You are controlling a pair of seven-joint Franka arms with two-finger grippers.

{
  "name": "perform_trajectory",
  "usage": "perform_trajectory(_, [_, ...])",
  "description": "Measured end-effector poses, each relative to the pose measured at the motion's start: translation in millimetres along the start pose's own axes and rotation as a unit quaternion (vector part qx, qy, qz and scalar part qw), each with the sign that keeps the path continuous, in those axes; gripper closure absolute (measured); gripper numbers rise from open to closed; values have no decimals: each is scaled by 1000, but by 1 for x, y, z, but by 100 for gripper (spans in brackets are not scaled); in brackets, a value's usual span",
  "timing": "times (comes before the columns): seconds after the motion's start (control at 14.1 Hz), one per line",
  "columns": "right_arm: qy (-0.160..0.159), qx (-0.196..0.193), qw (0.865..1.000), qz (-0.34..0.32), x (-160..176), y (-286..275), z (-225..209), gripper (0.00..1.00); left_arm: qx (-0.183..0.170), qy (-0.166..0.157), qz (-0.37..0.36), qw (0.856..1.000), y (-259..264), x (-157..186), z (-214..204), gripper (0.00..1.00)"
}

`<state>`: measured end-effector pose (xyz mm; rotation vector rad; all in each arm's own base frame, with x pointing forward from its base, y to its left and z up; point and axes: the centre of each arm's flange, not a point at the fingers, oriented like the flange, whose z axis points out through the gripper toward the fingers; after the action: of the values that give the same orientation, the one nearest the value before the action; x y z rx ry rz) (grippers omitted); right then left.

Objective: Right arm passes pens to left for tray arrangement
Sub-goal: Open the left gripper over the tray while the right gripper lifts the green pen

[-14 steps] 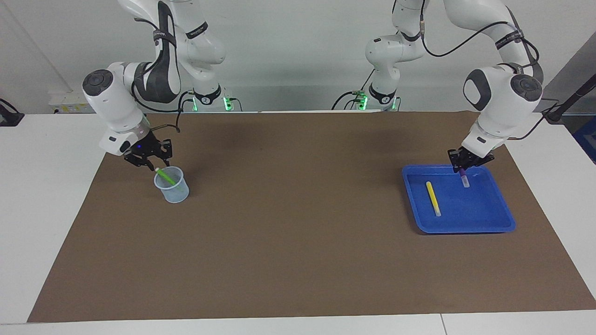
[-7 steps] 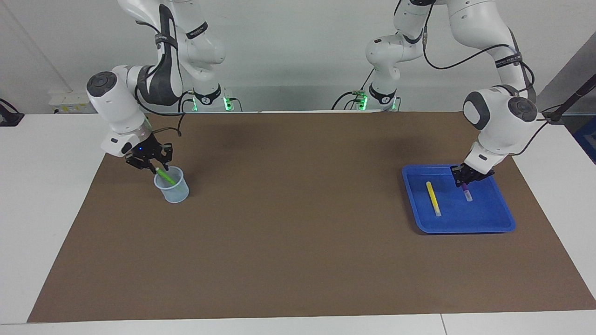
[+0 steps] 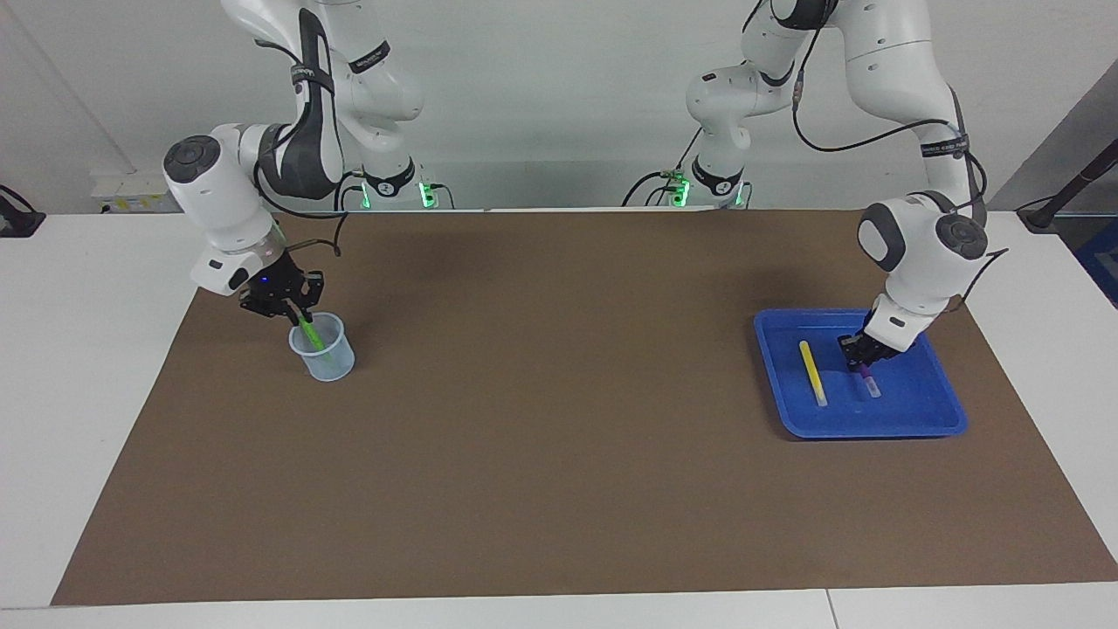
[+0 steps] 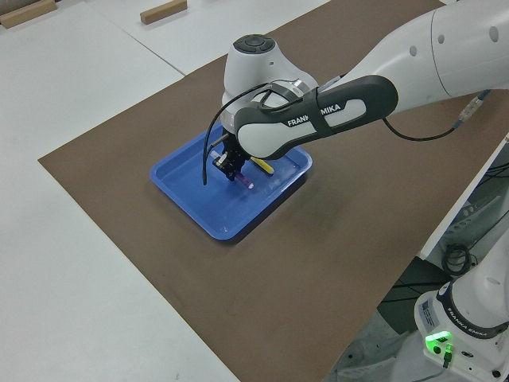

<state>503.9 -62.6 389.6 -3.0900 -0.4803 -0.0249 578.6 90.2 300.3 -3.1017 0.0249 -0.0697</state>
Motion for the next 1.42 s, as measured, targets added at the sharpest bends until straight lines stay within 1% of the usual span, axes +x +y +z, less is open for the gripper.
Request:
perform_trajectory(0.28, [3, -1, 1000, 6, 3, -3, -3, 82, 1, 9, -22, 1000, 0, -1, 0, 81])
perform_trajectory(0.43, [9, -4, 1000, 8, 13, -11, -12, 82, 1, 13, -36, 999, 1, 0, 0, 81])
perform_trajectory(0.64, [10, -2, 1000, 21, 29, -19, -46, 82, 1, 21, -49, 999, 3, 1, 0, 81])
perform_trajectory(0.78, [22, 13, 999, 36, 39, -21, -76, 82, 1, 28, -51, 998, 4, 2, 0, 79])
perform_trajectory(0.92, [38, 32, 997, 58, 46, -22, -102, 82, 1, 32, -51, 998, 4, 3, 1, 61])
perform_trajectory(1.06, [49, 39, 994, 92, 52, -23, -126, 82, 0, 35, -51, 998, 5, 5, 2, 41])
perform_trajectory(1.2, [62, 46, 989, 128, 59, -29, -147, 82, -1, 34, -49, 998, 8, 6, 4, 14])
perform_trajectory(1.28, [69, 59, 985, 145, 64, -38, -154, 82, -1, 34, -50, 998, 8, 8, 4, 4])
perform_trajectory(1.35, [74, 71, 981, 164, 69, -49, -159, 82, -2, 30, -51, 998, 8, 11, 0, 0])
perform_trajectory(1.42, [77, 81, 977, 179, 73, -62, -162, 82, -3, 20, -53, 998, 7, 17, -6, 0])
